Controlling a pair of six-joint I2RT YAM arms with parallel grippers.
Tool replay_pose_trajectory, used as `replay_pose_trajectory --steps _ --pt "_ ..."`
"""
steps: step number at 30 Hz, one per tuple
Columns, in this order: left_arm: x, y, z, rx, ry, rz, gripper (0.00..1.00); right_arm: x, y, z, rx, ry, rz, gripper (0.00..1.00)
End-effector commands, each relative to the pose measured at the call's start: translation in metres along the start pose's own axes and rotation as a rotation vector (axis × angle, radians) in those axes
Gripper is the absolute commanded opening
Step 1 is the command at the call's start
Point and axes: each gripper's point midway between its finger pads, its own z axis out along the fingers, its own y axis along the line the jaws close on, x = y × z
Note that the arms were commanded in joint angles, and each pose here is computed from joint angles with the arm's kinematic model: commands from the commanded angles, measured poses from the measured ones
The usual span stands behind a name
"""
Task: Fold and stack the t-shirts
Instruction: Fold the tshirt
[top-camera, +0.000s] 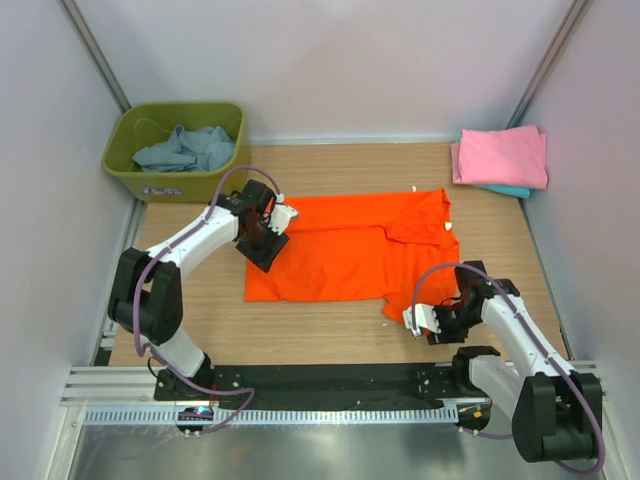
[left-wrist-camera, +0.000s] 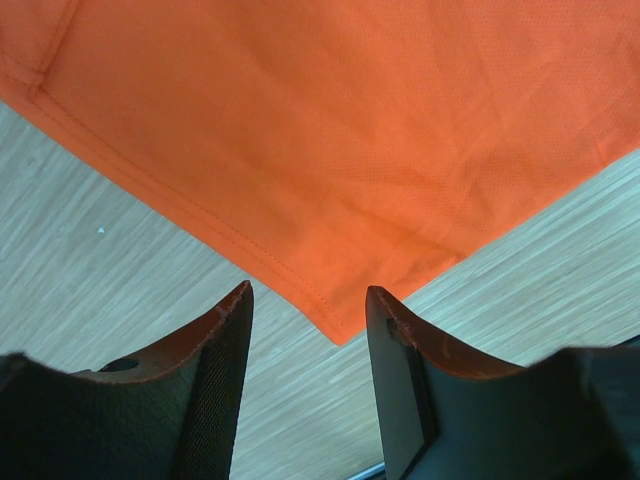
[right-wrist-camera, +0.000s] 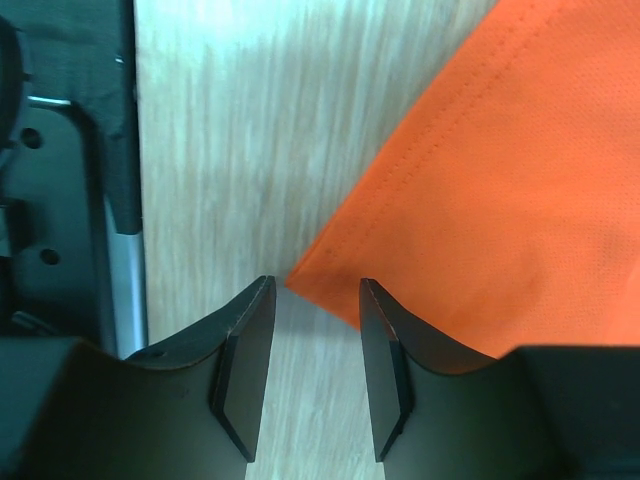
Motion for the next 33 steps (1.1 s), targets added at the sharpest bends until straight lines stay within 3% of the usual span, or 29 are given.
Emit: replay_pose_trajectory --steps 1,9,12,17,24,33 --pt "-0.002 -0.005 -0.001 0.025 -0.023 -0.031 0.50 0.003 -0.014 0.000 0.035 0.019 -0.003 0.45" --pt "0.006 -0.009 -0.008 0.054 -0.006 -0.072 0.50 0.006 -0.013 0.004 -0.001 0.036 0.013 0.35" --pt "0.012 -0.010 -0.013 0.063 0.002 -0.094 0.50 0.005 -0.011 0.006 -0.017 0.040 0.008 0.17" --pt "0.028 -0.018 -0.022 0.147 0.025 -0.215 0.50 0.001 -0.023 -0.001 0.028 0.040 0.041 0.04" --pt "0.053 0.004 -0.017 0.186 0.068 -0.412 0.46 -0.001 -0.028 -0.005 0.073 0.041 0.048 0.01" --pt "0.071 -0.005 -0.003 0.304 0.198 -0.421 0.43 -0.001 -0.033 -0.008 0.097 0.055 0.060 0.01"
